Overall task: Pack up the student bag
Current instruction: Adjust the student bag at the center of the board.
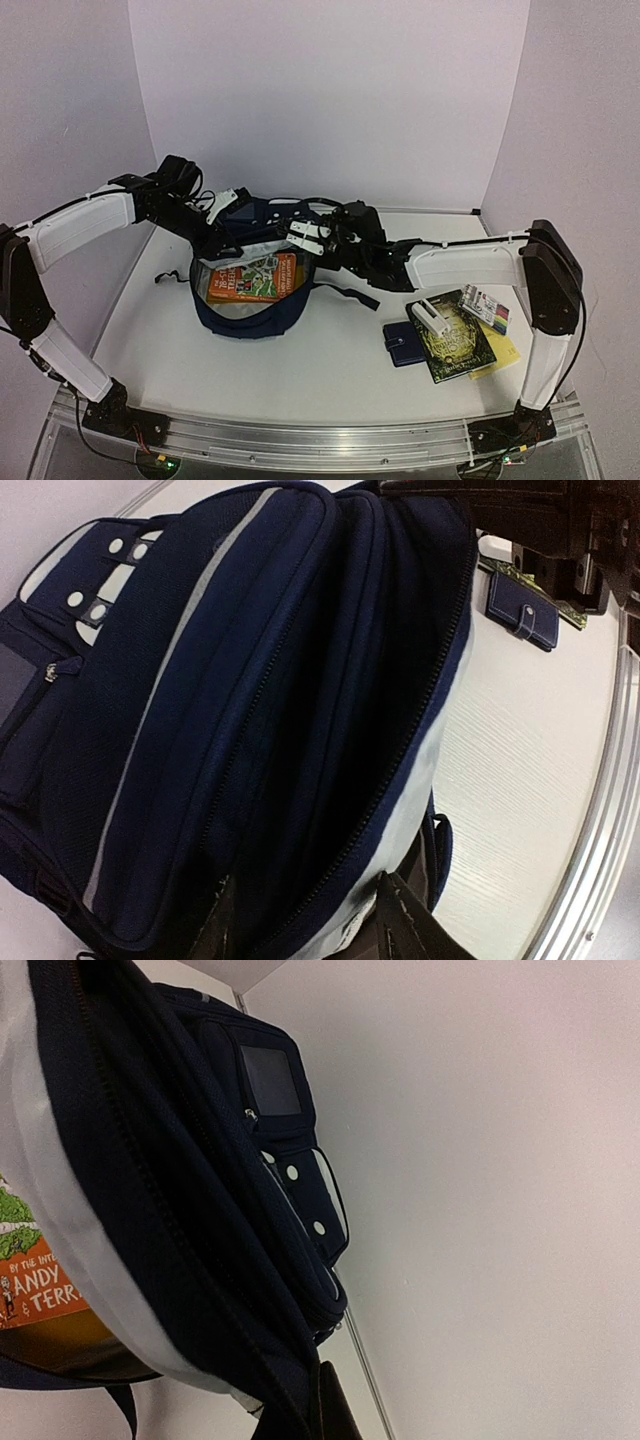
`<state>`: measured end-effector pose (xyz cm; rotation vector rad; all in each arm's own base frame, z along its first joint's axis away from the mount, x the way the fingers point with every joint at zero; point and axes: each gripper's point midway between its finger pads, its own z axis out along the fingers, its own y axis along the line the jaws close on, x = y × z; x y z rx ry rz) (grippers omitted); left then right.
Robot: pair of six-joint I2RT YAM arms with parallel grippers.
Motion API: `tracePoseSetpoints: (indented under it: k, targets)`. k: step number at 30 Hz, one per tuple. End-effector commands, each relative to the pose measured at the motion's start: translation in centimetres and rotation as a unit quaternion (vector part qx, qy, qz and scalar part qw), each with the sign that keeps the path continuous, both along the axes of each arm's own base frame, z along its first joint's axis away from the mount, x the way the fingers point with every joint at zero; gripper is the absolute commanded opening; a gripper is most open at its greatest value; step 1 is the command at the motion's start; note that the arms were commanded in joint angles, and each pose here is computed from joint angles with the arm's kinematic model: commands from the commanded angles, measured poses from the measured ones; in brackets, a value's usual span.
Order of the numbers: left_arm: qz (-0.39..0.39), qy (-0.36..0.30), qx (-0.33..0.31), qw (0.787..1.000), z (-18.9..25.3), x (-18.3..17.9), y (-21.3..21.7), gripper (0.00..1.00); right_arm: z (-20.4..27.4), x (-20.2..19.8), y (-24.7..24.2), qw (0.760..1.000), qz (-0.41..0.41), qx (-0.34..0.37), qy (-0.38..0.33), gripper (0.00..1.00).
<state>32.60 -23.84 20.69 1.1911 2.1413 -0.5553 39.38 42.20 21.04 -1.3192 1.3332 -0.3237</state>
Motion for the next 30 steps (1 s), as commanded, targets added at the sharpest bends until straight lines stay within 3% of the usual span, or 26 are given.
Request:
tracePoseSetpoints:
  k: [1, 16, 19, 21, 25, 30]
  targets:
    - [-0.01, 0.01, 0.001, 1.0, 1.1, -0.2, 0.2, 0.39, 10.0, 0.0, -1.1, 0.991, -0.015, 0.101, -0.087, 0.0]
    - [0.011, 0.026, 0.054, 0.998, -1.8, -1.2, 1.4, 0.37, 12.4, 1.9, -1.7, 0.984, -0.057, 0.143, -0.095, 0.0]
    - [0.012, 0.019, 0.055, 0.998, -1.8, -1.1, 1.3, 0.41, 12.7, 2.0, -1.8, 0.983, -0.057, 0.145, -0.096, 0.0]
    - [0.016, 0.011, 0.062, 0.998, -2.0, -0.7, 1.2, 0.35, 12.5, 2.0, -1.8, 0.983, -0.057, 0.143, -0.096, 0.0]
    - [0.053, -0.029, 0.05, 0.997, -0.4, 0.9, 1.3, 0.02, 11.9, 2.1, -1.9, 0.984, -0.061, 0.139, -0.092, 0.0]
    - [0.143, -0.15, 0.009, 0.978, 5.2, 3.2, 3.0, 0.0, 12.5, 3.1, -2.9, 0.98, -0.089, 0.154, -0.094, 0.0]
